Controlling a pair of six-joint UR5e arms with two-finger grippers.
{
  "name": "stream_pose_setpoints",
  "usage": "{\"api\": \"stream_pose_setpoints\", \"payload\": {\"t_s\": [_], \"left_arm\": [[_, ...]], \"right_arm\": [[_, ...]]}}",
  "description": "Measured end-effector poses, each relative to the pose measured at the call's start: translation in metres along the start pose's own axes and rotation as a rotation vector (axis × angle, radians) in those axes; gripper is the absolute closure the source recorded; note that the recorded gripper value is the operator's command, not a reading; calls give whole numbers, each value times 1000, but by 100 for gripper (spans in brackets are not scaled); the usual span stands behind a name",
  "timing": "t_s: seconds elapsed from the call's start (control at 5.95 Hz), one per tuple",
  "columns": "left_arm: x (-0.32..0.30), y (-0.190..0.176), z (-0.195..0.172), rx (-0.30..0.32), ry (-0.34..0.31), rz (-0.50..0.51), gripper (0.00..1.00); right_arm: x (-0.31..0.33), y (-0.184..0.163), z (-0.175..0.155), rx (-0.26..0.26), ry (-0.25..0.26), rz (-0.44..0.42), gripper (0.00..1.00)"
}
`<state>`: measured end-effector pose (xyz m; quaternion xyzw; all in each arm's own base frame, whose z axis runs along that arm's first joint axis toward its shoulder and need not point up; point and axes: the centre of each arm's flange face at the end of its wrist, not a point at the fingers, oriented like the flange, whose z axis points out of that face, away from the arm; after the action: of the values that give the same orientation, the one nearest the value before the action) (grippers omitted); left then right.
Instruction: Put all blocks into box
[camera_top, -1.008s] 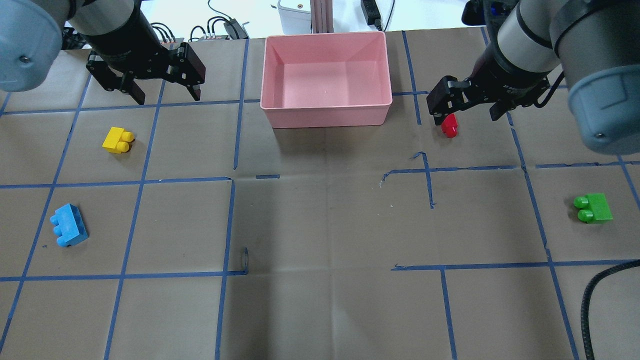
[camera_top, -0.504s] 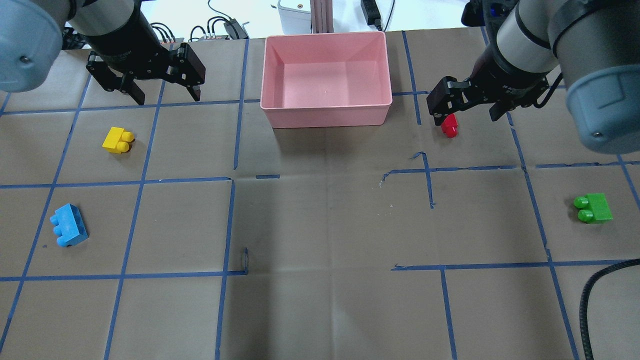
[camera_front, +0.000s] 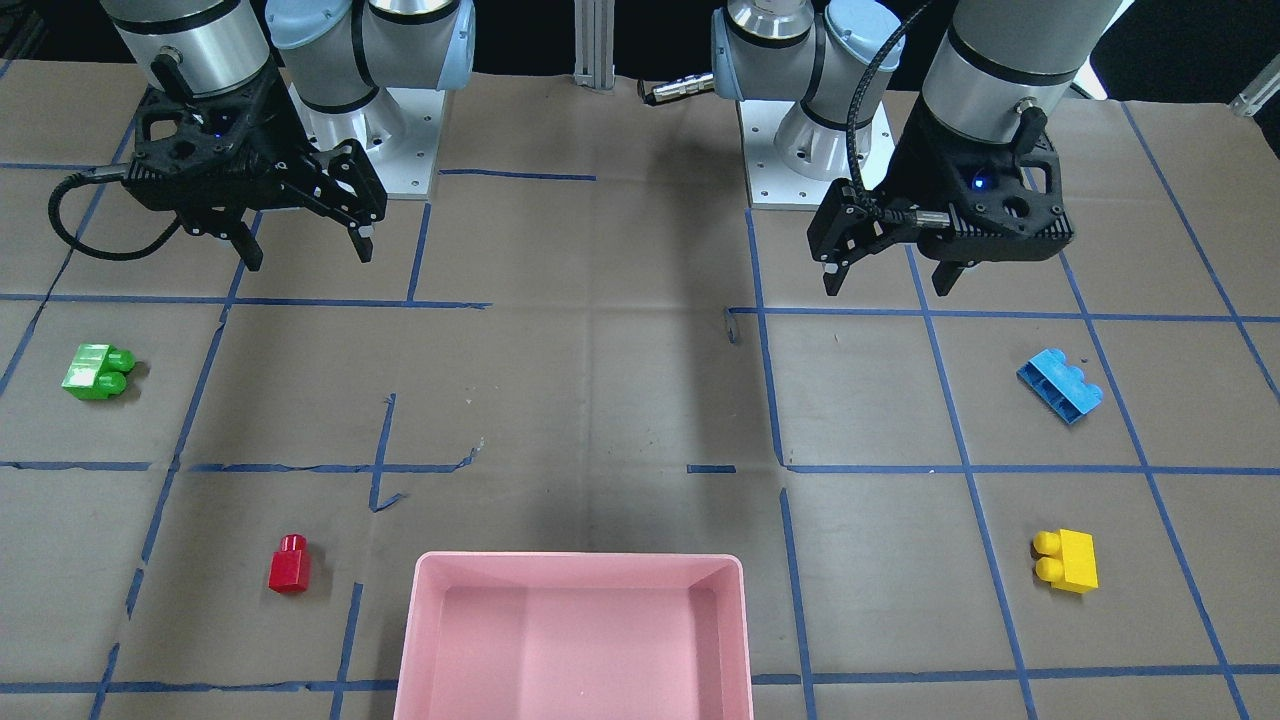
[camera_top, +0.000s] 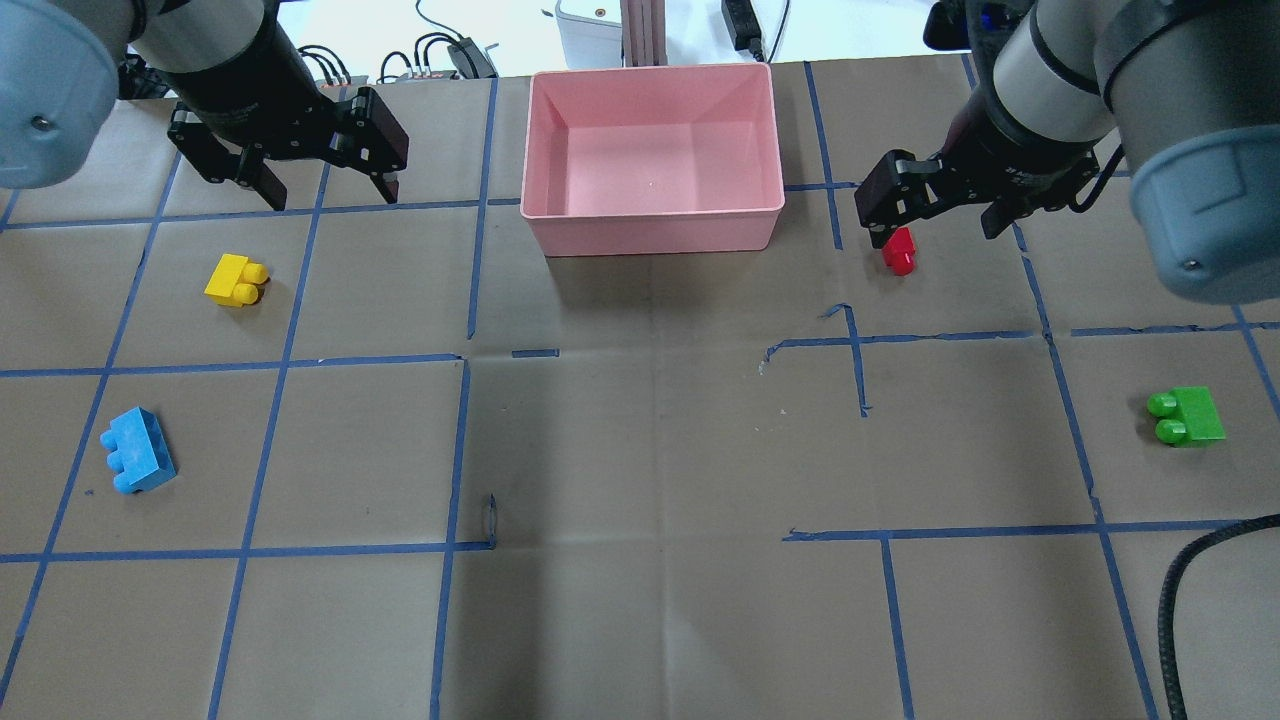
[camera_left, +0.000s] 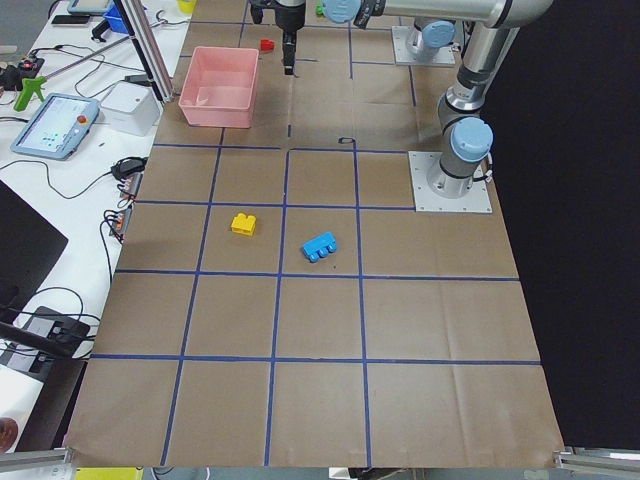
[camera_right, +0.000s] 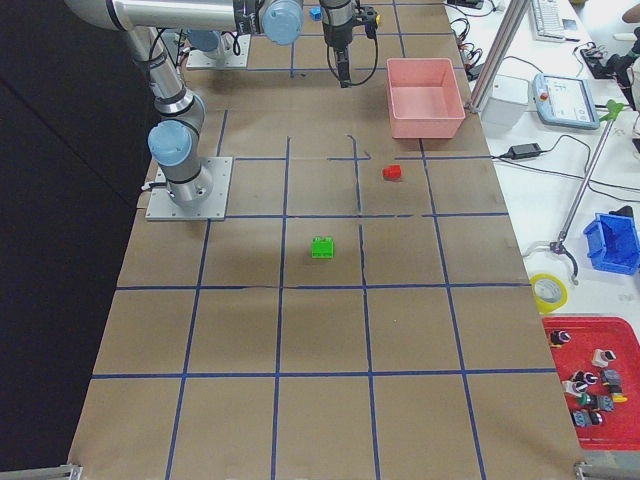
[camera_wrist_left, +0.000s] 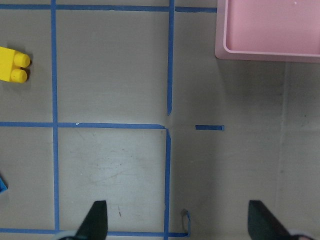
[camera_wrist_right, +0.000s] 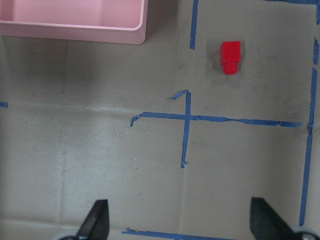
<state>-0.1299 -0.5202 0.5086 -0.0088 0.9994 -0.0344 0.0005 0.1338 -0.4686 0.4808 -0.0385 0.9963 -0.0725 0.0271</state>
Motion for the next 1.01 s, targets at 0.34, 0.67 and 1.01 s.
{"api": "stream_pose_setpoints", "payload": {"t_s": [0.34,0.67,1.01], "left_arm": [[-5,1,-2,3,-4,-1,1],[-28,-6,-5,21,-9,-43,1],[-142,-19,-4,27,-18,-202,1]], "right_arm": [[-1,1,-3,5,-2,-1,0],[0,0,-1,1,-2,-5,0],[10,1,3,-13,17,0,1]]}}
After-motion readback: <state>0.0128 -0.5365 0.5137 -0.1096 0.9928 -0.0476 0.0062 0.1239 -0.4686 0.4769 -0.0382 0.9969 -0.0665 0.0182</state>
